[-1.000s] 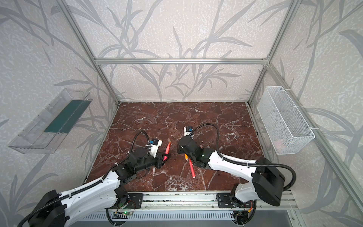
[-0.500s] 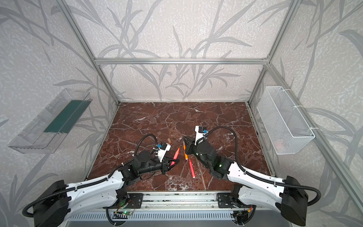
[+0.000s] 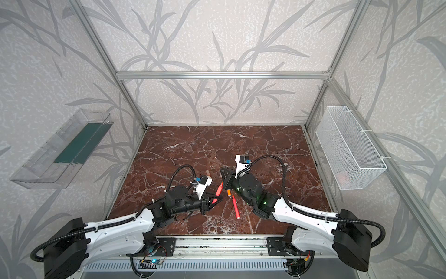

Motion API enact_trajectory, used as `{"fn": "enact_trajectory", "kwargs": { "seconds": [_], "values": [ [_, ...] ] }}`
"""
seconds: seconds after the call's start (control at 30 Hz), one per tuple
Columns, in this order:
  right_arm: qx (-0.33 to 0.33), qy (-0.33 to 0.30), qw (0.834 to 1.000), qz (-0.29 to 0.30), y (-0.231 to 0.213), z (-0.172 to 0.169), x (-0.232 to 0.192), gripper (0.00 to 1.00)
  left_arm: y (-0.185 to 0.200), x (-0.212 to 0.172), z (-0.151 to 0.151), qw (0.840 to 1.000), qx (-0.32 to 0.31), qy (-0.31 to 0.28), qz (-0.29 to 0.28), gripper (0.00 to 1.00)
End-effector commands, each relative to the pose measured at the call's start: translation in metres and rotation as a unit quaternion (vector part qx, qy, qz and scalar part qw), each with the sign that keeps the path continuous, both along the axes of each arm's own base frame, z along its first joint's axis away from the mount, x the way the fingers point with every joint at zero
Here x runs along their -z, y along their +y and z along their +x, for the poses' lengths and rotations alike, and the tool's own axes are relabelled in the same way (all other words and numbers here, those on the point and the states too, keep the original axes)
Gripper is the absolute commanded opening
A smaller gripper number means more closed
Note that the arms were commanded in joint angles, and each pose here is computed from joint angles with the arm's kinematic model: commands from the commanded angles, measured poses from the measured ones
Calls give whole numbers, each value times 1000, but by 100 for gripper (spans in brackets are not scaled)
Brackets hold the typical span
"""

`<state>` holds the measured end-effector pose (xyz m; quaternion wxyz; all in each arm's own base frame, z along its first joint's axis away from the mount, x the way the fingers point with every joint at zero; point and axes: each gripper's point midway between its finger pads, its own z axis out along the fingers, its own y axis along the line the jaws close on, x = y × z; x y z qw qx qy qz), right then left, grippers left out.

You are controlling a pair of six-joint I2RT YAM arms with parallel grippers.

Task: Insert the pens into the pen caps
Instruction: 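Align the cap above the pink marker tip with the right gripper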

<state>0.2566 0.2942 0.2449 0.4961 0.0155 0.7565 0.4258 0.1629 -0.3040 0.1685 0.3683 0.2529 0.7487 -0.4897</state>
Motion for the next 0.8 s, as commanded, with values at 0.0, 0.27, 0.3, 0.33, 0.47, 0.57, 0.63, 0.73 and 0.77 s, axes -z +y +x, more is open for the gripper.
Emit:
{"fn": "enact_trajectory", "kwargs": {
  "seconds": [0.0,0.27,0.3,0.33,0.47,0.57,0.63,0.73,0.77],
  "values": [
    [-5,-1,1000,22,5,0,-3,0,-2,-24,4,999,-8,-33,-24,0],
    [-18,4,999,30,12,-3,2,0,4,-24,7,999,-24,-39,-23,0],
    [-21,4,999,32,13,-4,2,0,5,-24,7,999,-24,-39,-22,0],
    [-22,4,999,32,14,-4,2,0,5,-24,7,999,-25,-39,-22,0],
    [-26,6,999,34,18,-4,4,0,5,-24,8,999,-28,-41,-21,0],
    [-31,6,999,36,21,-5,3,0,5,-25,9,998,-31,-43,-22,0],
    [-30,5,999,37,20,-4,3,0,5,-25,9,998,-32,-42,-21,0],
    [-18,-2,999,33,15,-3,-1,0,5,-23,9,999,-30,-41,-19,0],
    [-12,-6,999,32,12,-2,-4,0,5,-22,8,999,-27,-41,-18,0]
  ]
}}
